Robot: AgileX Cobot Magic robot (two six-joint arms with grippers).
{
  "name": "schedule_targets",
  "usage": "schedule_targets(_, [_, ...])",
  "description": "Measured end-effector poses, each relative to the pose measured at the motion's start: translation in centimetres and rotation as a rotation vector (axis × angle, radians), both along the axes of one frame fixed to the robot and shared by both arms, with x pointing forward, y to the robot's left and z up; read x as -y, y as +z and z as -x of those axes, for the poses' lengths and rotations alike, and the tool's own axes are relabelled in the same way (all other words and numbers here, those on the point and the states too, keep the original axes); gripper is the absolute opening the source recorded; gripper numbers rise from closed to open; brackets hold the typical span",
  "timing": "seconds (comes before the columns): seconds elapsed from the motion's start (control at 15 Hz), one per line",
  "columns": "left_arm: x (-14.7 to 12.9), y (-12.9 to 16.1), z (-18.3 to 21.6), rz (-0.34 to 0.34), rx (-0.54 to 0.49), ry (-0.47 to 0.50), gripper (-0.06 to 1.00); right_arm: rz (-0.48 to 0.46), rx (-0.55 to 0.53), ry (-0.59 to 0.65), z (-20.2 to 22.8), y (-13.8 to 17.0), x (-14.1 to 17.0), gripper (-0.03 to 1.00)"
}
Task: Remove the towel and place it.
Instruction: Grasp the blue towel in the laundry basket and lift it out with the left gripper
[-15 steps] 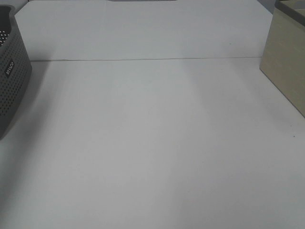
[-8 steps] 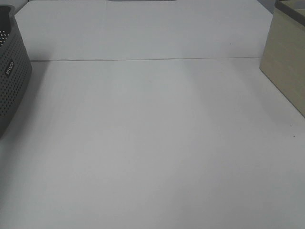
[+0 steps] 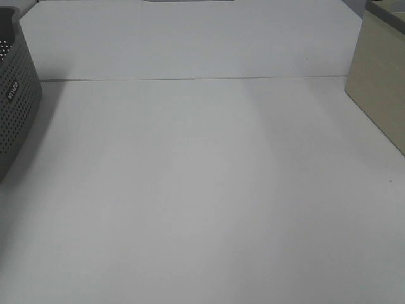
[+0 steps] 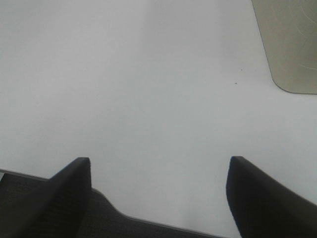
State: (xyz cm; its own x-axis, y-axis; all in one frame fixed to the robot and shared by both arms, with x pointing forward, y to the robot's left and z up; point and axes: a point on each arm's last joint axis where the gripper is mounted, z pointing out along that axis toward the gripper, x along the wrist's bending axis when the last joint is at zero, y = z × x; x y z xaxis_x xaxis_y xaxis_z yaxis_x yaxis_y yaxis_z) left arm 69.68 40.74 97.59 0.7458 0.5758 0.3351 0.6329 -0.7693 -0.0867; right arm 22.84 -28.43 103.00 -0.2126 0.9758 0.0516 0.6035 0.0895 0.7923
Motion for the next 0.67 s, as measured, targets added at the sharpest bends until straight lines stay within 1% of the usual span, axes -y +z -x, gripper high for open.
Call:
schedule_targets(0.13, [0.0,-0.5,-0.3,0.001,-0.005,0.001,0.98,0.000,0.000,0.000,0.0,0.0,0.0,0.75])
schedule_targets(0.2, [0.0,-0.4,-0.3,0.001,-0.003,0.003,0.96,0.000,0.000,0.000,0.0,0.0,0.0,0.75])
schedule_targets(0.33, [-0.1,-0.4,-0.3,0.001,-0.004,0.004,0.86,0.000,0.000,0.000,0.0,0.0,0.0,0.75])
schedule_targets(0.53, [-0.3,-0.7,-0.2,0.003,-0.008,0.010,0.67,0.000,0.000,0.000,0.0,0.0,0.0,0.75])
schedule_targets(0.67, [-1.5,-0.9,0.0,0.007,-0.010,0.040,0.62,0.000,0.000,0.000,0.0,0.0,0.0,0.75])
